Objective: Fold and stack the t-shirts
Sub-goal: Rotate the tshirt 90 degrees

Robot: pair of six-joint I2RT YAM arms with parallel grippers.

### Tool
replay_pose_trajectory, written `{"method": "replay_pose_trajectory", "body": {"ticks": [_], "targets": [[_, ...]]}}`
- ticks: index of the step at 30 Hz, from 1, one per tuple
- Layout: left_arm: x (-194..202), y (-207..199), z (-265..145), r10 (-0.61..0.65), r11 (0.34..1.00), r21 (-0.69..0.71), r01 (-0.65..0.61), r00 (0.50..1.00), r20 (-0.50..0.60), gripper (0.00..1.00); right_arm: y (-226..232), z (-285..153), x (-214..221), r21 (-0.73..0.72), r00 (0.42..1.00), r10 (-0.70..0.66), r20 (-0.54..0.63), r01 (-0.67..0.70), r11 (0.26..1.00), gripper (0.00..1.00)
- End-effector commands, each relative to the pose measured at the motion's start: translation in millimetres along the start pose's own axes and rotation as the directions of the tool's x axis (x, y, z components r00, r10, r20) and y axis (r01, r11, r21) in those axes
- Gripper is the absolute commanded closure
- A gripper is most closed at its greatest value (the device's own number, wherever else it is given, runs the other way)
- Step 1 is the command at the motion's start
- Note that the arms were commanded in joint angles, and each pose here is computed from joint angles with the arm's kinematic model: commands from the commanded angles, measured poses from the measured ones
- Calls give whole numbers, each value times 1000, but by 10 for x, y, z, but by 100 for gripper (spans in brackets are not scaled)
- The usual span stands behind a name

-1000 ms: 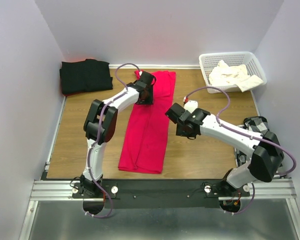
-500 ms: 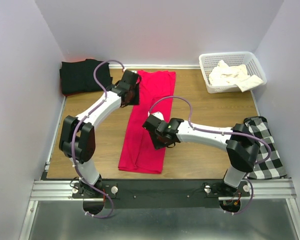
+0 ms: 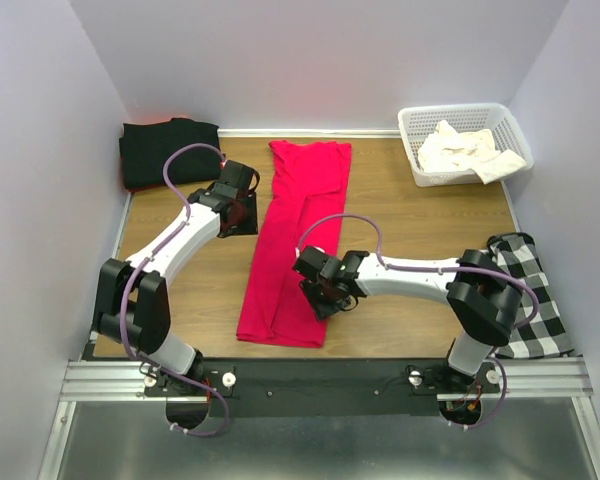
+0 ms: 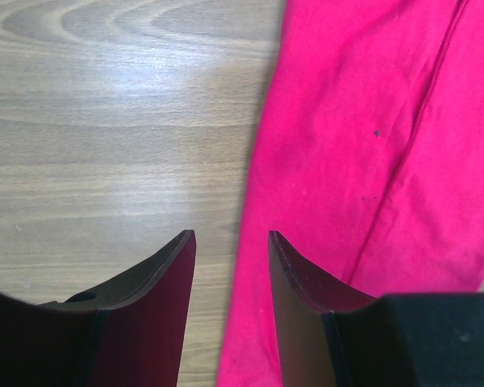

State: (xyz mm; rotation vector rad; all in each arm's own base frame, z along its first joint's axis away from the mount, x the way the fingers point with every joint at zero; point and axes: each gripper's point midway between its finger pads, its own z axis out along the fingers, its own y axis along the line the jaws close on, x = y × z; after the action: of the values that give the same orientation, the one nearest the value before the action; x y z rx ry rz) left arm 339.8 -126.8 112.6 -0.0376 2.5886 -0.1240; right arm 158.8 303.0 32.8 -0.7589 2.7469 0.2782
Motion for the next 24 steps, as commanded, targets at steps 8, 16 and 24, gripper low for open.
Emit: {"method": "replay_pose_trajectory", "body": {"ticks": [8,16,24], "targets": [[210,12,-237,-22,997,72,24,999,-25,50,-157,-96,506,-22,997,-11,-76,10,1000,50],[489,84,-331,-12,997,80,17,998,-68,50,-289,-211,710,-2,995,0,-96,-1,1000,50],[517,107,-385,-47,996,73,51,997,-54,50,13,-294,48,-27,1000,5,26,-4,1000,50]]}}
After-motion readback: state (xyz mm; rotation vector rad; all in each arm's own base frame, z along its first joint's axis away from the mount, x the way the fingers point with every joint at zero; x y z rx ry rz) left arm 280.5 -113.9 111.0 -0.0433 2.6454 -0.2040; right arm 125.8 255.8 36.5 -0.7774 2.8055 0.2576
